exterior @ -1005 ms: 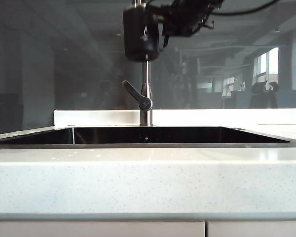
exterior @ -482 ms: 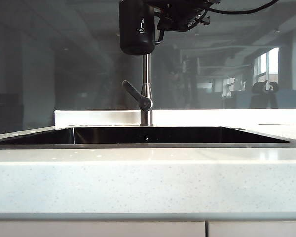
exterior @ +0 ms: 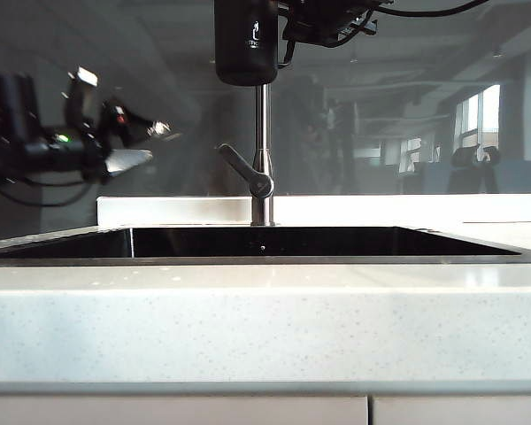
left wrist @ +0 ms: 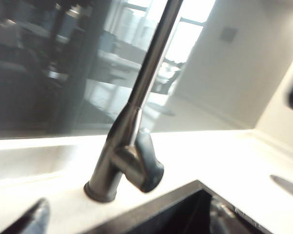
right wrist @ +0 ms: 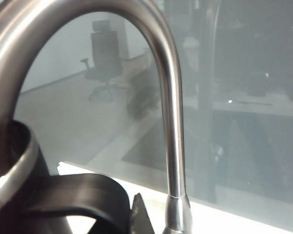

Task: Pick up the mug next to the sink, go to the faucet to get some water, pour the water into the sink, and finally put the mug back to its place.

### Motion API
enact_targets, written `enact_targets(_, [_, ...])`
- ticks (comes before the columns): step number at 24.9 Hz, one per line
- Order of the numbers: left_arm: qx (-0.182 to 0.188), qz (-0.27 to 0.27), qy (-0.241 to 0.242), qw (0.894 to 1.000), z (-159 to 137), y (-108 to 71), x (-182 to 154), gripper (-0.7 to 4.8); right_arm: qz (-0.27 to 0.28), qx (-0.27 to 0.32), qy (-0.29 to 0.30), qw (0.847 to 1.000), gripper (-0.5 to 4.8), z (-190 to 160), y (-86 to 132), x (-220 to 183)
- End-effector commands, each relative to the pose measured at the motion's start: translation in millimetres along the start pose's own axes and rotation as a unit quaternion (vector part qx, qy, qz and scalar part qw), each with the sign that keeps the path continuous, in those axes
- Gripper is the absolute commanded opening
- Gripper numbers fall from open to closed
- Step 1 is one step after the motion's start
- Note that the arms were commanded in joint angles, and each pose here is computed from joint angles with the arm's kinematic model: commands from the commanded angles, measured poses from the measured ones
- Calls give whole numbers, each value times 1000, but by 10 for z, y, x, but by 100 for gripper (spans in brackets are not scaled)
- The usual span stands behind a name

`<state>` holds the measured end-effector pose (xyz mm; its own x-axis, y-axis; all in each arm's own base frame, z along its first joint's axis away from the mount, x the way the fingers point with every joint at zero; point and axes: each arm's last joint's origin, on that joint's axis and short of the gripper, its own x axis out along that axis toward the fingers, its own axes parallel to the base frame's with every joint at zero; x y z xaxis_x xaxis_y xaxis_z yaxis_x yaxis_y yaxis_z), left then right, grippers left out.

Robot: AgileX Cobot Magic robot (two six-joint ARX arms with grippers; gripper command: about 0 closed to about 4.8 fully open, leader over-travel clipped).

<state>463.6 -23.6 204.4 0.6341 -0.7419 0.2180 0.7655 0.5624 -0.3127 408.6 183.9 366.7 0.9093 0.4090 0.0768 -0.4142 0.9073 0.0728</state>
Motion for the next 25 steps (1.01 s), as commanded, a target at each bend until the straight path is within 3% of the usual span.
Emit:
enact_targets(1, [-4, -54, 4, 999, -34, 216, 324, 479, 3, 2, -32, 999, -5, 119, 19, -24])
enact_targets(5, [-2, -92, 12, 996, -149, 407, 754, 479, 4, 2, -29, 1000, -5, 115, 19, -24])
enact_targets(11, [40, -123, 1, 992, -231, 244, 1113, 479, 2, 2, -10, 1000, -5, 76, 16, -21])
enact_targets(17, [43, -143, -1, 989, -182, 130, 1225, 479, -1, 2, 24, 1000, -5, 8, 11, -21])
enact_targets(25, [15, -198, 15, 980, -142, 61, 1201, 479, -2, 2, 18, 1000, -5, 20, 0, -21])
